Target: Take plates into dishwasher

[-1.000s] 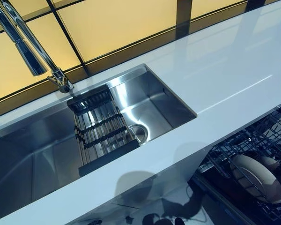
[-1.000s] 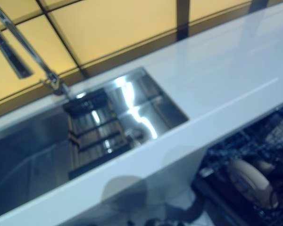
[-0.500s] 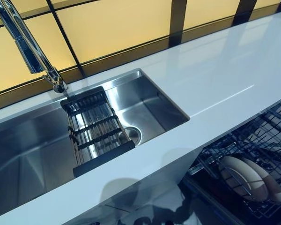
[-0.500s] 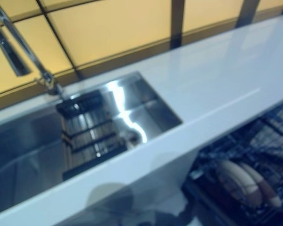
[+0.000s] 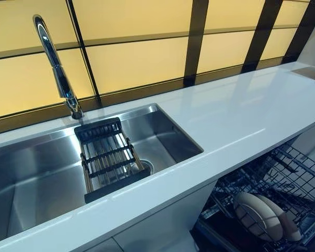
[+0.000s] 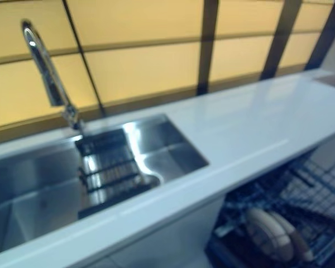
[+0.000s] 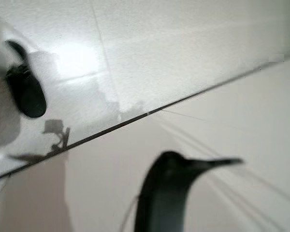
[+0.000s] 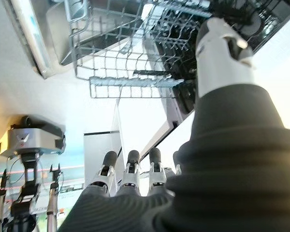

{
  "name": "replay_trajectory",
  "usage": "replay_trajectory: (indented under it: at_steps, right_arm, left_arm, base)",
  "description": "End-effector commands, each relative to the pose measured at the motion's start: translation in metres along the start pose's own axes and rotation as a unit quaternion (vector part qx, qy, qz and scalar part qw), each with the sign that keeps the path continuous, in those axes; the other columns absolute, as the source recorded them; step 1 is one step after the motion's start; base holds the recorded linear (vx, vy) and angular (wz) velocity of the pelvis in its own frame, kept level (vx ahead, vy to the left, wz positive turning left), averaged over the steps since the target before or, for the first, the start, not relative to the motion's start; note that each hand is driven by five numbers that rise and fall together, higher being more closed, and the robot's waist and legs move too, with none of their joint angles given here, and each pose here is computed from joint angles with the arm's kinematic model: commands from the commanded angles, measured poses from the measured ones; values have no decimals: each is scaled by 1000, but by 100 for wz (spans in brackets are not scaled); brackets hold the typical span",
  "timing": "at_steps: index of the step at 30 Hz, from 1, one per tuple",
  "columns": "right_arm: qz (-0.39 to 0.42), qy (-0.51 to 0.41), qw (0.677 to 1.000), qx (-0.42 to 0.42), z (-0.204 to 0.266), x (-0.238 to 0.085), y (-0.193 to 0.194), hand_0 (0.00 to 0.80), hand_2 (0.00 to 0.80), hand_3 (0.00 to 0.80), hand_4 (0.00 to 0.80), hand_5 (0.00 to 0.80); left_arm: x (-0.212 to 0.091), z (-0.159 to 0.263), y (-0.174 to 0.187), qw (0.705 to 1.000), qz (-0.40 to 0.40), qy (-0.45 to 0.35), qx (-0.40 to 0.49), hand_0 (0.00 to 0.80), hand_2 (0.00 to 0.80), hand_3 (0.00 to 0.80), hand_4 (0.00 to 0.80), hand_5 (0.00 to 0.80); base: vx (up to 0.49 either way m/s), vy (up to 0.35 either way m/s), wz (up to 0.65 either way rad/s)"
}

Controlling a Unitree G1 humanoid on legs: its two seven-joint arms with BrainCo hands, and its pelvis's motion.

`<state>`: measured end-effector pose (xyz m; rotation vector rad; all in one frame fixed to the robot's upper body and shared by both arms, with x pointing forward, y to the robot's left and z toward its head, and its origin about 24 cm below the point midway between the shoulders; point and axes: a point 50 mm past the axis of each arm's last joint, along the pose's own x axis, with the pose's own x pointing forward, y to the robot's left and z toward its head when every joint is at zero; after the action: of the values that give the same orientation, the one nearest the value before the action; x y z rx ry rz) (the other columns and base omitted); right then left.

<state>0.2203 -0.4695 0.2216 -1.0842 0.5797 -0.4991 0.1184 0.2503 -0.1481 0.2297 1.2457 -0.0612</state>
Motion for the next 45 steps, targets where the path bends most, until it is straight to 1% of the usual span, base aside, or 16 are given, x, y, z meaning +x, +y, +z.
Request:
replay_trajectory:
  at_steps: [1, 7, 12, 13, 15, 18, 21, 24, 30, 31, 34, 36, 40, 41, 45]
  right_arm:
    - [-35, 4, 999, 7, 5, -2, -28, 0, 0, 0, 0, 0]
    - [-37, 23, 999, 13, -1, -1, -30, 0, 0, 0, 0, 0]
    - [-36, 62, 997, 30, -31, -5, -24, 0, 0, 0, 0, 0]
    - [-38, 62, 996, 47, -36, -5, -21, 0, 0, 0, 0, 0]
    - [-37, 49, 997, 55, -31, -4, -20, 0, 0, 0, 0, 0]
    - [-41, 38, 996, 62, -24, -3, -20, 0, 0, 0, 0, 0]
    - [-40, 46, 996, 72, -32, -4, -23, 0, 0, 0, 0, 0]
    - [-34, 58, 995, 74, -39, -4, -23, 0, 0, 0, 0, 0]
    - [-30, 88, 992, 89, -47, 1, -18, 0, 0, 0, 0, 0]
    - [-36, 109, 984, 135, -52, 4, -12, 0, 0, 0, 0, 0]
    - [-36, 127, 981, 141, -56, 3, -9, 0, 0, 0, 0, 0]
    - [-43, 135, 977, 159, -68, 1, -2, 0, 0, 0, 0, 0]
    - [-35, 146, 976, 156, -78, -1, 9, 0, 0, 0, 0, 0]
    - [-28, 148, 973, 176, -84, -1, 18, 0, 0, 0, 0, 0]
    - [3, 171, 968, 186, -84, 2, 39, 0, 0, 0, 0, 0]
  left_arm:
    - [-2, -12, 17, 998, 41, 43, -1, 0, 0, 0, 0, 0]
    - [-3, -20, 20, 996, 62, 61, -5, 0, 0, 0, 0, 0]
    - [-8, -29, 34, 992, 87, 87, 15, 0, 0, 0, 0, 0]
    - [-9, -29, 40, 990, 100, 93, 25, 0, 0, 0, 0, 0]
    - [-13, -30, 50, 988, 122, 96, 5, 0, 0, 0, 0, 0]
    - [-16, -30, 59, 985, 136, 101, -32, 0, 0, 0, 0, 0]
    - [-17, -40, 59, 982, 136, 115, -56, 0, 0, 0, 0, 0]
    - [-17, -45, 58, 982, 133, 118, -57, 0, 0, 0, 0, 0]
    - [-17, -34, 63, 985, 136, 89, -51, 0, 0, 0, 0, 0]
    - [-19, -10, 77, 984, 162, 53, -55, 0, 0, 0, 0, 0]
    - [-20, 11, 84, 981, 180, 20, -66, 0, 0, 0, 0, 0]
    - [-19, 22, 83, 983, 175, 0, -63, 0, 0, 0, 0, 0]
    - [-17, 21, 78, 983, 169, -6, -66, 0, 0, 0, 0, 0]
    - [-16, 15, 76, 984, 169, -2, -62, 0, 0, 0, 0, 0]
    - [-19, -11, 78, 981, 178, 21, -80, 0, 0, 0, 0, 0]
  base:
    - [11, 104, -1]
    - [7, 127, -1]
    - [61, 104, -1]
    - [-84, 15, 0]
    - [-205, 74, -30]
    - [-203, 74, -110]
    - [-192, 43, -36]
    - [-165, 13, -45]
    - [-261, -110, -4]
    - [-649, -399, 25]
    - [-544, -263, 20]
    - [-513, -174, 23]
    - [-342, -110, 22]
    - [-599, -215, 38]
    - [-452, -150, 19]
